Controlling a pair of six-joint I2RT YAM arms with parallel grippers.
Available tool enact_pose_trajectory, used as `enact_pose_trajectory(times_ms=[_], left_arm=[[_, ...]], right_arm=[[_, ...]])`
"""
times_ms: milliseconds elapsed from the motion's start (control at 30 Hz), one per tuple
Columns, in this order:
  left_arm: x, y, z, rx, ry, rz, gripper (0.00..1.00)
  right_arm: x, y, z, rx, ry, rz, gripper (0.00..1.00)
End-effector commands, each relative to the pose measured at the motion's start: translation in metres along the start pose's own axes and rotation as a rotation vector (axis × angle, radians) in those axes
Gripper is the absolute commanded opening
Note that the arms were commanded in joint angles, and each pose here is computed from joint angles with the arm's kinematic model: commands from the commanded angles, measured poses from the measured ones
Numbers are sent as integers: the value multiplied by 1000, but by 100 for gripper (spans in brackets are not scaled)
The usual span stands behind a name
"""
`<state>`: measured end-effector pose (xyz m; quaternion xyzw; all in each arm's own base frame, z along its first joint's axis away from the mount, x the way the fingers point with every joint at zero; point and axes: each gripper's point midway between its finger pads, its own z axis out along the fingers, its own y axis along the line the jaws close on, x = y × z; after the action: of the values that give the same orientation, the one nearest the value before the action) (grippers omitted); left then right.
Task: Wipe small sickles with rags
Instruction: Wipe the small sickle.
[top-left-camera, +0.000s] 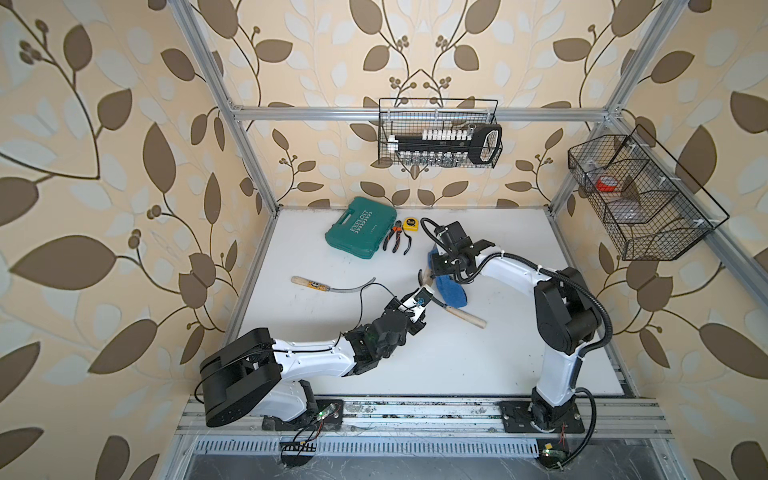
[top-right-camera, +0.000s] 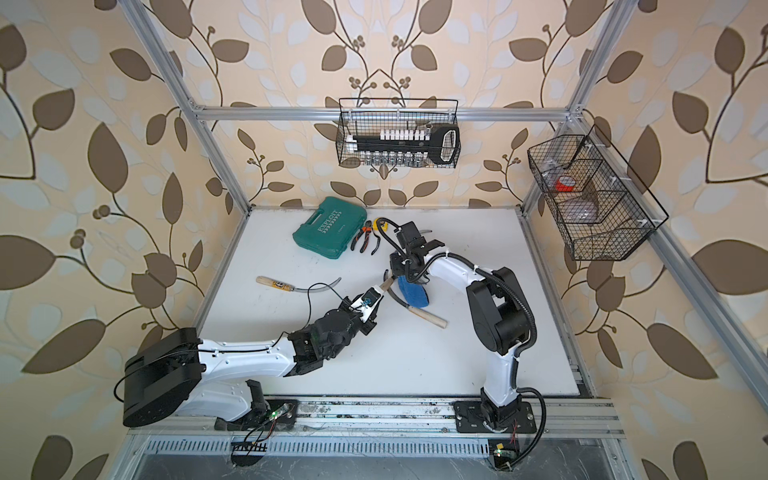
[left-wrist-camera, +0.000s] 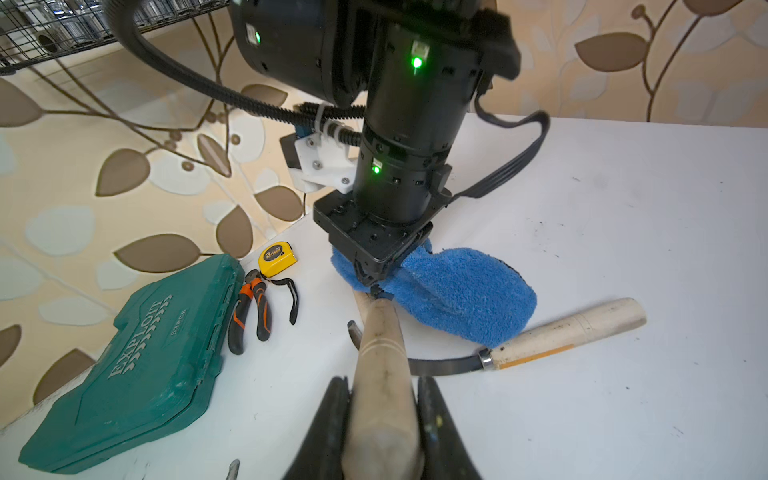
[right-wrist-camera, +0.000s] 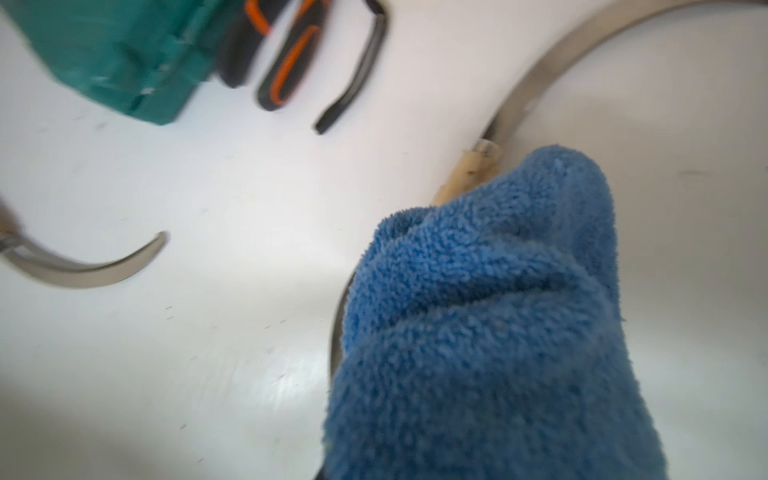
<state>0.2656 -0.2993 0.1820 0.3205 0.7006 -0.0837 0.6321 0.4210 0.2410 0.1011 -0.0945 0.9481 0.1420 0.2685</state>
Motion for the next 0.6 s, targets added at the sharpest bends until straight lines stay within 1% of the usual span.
enact_pose_trajectory(times_ms=[0, 67, 133, 300, 333, 467, 567], left_arm=[[-13, 0, -3, 5, -44, -21, 0], [-13, 1, -3, 2, -45, -20, 0], [-13, 0, -3, 3, -45, -20, 0], [-12, 1, -3, 3, -44, -21, 0], [-13, 0, -3, 4, -46, -23, 0], [-13, 1, -3, 1, -45, -20, 0], [-13, 2, -4, -7, -48, -22, 0]], right_arm=[[15, 39, -15, -163, 19, -49, 0], [17, 45, -21, -183, 12, -60, 0], [19, 42, -21, -169, 10, -58, 0], [27, 11, -2, -66, 40, -15, 0], [27, 0, 4, -36, 51, 5, 0], [31, -69, 18, 184, 87, 116, 0], [40, -108, 27, 271, 119, 184, 0]])
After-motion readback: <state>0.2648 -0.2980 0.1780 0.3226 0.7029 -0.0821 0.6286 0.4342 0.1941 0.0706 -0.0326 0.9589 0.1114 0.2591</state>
